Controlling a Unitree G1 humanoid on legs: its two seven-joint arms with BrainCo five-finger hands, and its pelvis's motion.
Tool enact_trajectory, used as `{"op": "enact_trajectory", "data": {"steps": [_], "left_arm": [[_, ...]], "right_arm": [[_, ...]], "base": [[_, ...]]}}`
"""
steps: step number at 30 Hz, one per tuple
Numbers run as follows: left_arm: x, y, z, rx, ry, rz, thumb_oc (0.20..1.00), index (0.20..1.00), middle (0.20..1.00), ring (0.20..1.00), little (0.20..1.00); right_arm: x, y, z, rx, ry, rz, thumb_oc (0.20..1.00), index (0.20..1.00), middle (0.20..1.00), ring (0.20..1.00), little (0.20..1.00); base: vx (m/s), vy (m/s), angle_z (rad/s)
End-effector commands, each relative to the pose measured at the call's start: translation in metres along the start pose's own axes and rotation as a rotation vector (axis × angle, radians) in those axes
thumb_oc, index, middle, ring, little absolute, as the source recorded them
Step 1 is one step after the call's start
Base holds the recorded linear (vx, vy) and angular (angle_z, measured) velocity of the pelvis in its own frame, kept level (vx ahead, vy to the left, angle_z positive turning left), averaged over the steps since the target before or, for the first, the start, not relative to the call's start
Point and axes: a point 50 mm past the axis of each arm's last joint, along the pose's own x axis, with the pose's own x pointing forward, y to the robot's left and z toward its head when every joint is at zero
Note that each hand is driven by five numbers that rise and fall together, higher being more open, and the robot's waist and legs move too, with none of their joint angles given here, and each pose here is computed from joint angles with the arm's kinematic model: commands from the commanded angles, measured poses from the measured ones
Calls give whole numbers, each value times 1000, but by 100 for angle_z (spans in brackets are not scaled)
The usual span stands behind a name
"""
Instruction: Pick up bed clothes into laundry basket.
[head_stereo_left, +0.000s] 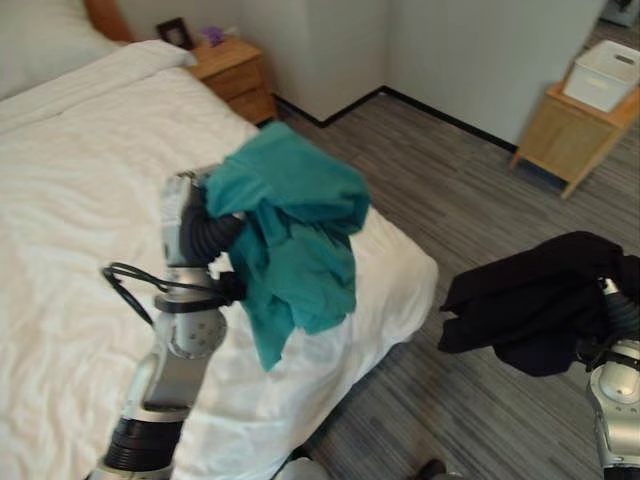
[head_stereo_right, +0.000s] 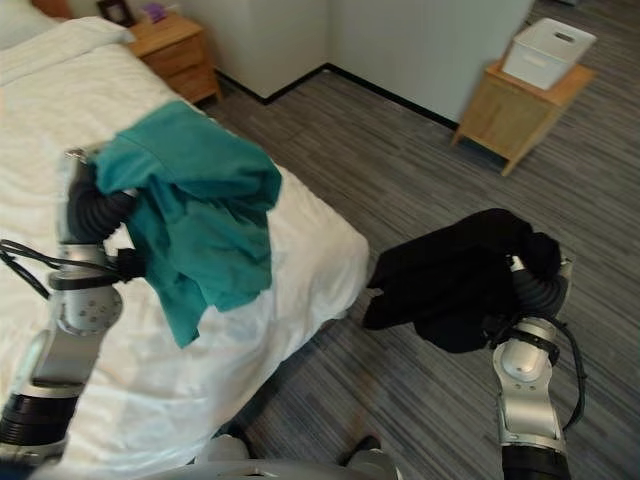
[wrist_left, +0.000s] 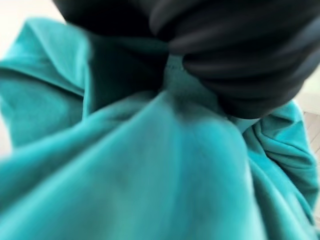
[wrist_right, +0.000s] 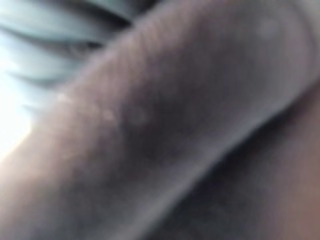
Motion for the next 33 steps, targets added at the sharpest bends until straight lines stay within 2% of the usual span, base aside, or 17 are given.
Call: {"op": "enact_trajectory", "data": {"steps": [1, 3, 5, 7, 11, 16, 20, 24, 28, 33], "left_arm": [[16, -5, 9, -198, -27, 77, 200, 200, 200, 200, 200], [16, -8, 9, -224, -17, 74, 200, 200, 200, 200, 200], [7, -21, 4, -332, 60, 52, 200, 200, 200, 200, 200], [-2, -36, 3, -416, 120, 5, 200, 200, 200, 200, 200], [-33, -50, -6, -526, 253, -98, 200, 200, 200, 200, 200], [-39, -52, -13, -520, 310, -116, 200, 200, 200, 200, 200], [-40, -53, -17, -482, 318, -159, 200, 200, 200, 200, 200], [-39, -55, -24, -464, 349, -174, 200, 200, 200, 200, 200], [-29, -52, -19, -464, 296, -163, 200, 200, 200, 200, 200], [-46, -42, -32, -441, 370, -149, 200, 200, 200, 200, 200]], "right_arm": [[6, 4, 27, 73, -149, 44, 200, 200, 200, 200, 200], [7, 7, 29, 88, -155, 54, 200, 200, 200, 200, 200], [9, 21, 37, 85, -189, 153, 200, 200, 200, 200, 200], [8, 31, 33, 133, -157, 203, 200, 200, 200, 200, 200], [1, 56, 31, 176, -122, 284, 200, 200, 200, 200, 200], [2, 80, 40, 235, -131, 340, 200, 200, 200, 200, 200], [-4, 85, 29, 221, -83, 348, 200, 200, 200, 200, 200], [-3, 86, 25, 186, -70, 357, 200, 200, 200, 200, 200], [8, 66, 37, 71, -169, 303, 200, 200, 200, 200, 200], [12, 50, 45, -17, -228, 220, 200, 200, 200, 200, 200]], "base": [[44, -397, -64], [67, -309, -75], [68, -362, -75], [122, -271, -301], [322, -116, -131], [542, 1, -111], [574, 51, -60], [518, 81, 18], [1088, -30, 140], [781, -211, 136]]}}
